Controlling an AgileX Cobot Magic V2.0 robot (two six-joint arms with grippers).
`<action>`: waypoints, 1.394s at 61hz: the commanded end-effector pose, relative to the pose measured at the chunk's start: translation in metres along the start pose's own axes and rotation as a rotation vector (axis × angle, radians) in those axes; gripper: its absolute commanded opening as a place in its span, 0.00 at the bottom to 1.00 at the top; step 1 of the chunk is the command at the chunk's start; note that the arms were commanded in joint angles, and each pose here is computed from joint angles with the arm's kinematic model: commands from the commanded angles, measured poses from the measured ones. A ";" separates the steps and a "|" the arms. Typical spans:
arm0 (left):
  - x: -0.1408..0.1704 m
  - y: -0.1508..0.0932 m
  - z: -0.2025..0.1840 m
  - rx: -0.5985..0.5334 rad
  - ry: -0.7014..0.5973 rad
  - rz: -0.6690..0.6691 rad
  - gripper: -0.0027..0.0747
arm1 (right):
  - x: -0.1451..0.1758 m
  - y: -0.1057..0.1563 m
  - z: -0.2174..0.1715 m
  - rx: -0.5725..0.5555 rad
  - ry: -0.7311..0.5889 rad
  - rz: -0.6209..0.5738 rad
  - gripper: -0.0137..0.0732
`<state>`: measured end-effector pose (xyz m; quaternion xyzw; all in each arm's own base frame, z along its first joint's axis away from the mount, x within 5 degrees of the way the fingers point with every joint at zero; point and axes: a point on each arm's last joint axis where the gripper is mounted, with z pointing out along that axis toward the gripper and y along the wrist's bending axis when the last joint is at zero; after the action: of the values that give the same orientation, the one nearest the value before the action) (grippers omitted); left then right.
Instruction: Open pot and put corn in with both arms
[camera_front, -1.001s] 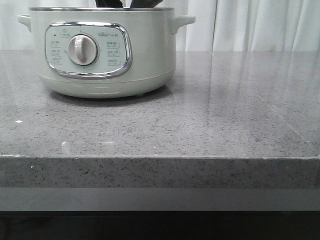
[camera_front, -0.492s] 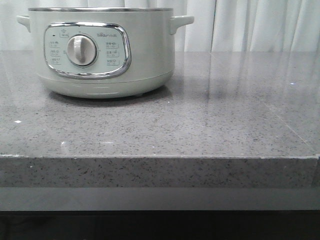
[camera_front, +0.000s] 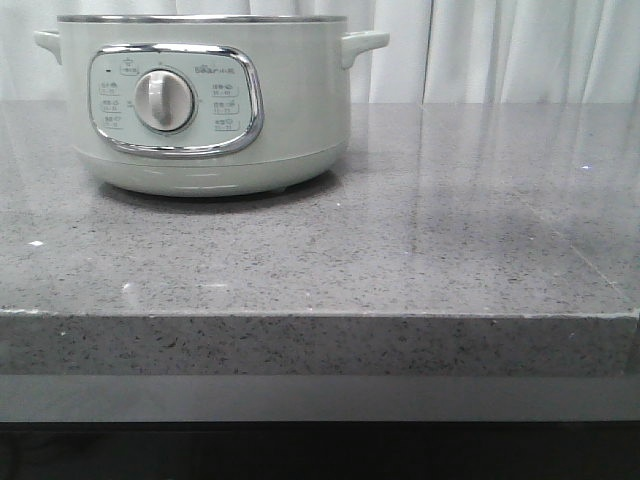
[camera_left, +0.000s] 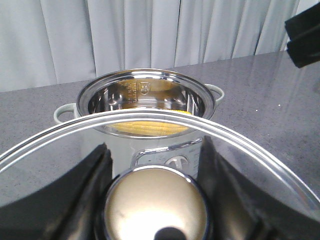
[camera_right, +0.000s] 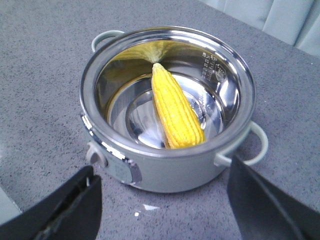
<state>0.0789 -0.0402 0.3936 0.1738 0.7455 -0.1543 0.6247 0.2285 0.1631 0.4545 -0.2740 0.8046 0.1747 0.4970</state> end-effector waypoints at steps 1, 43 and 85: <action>-0.025 0.000 -0.008 -0.002 -0.187 -0.006 0.34 | -0.006 0.001 -0.035 0.008 -0.179 0.006 0.78; -0.025 0.000 -0.008 -0.002 -0.187 -0.006 0.34 | 0.100 0.006 -0.089 0.010 -0.154 0.015 0.78; -0.035 0.001 0.004 -0.004 -0.264 -0.016 0.34 | 0.103 0.006 -0.087 0.010 -0.141 0.016 0.78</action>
<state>0.0847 -0.0428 0.3977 0.1685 0.7315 -0.1590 0.6413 0.1267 0.0932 0.3854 -0.2657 0.7992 0.1814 0.5077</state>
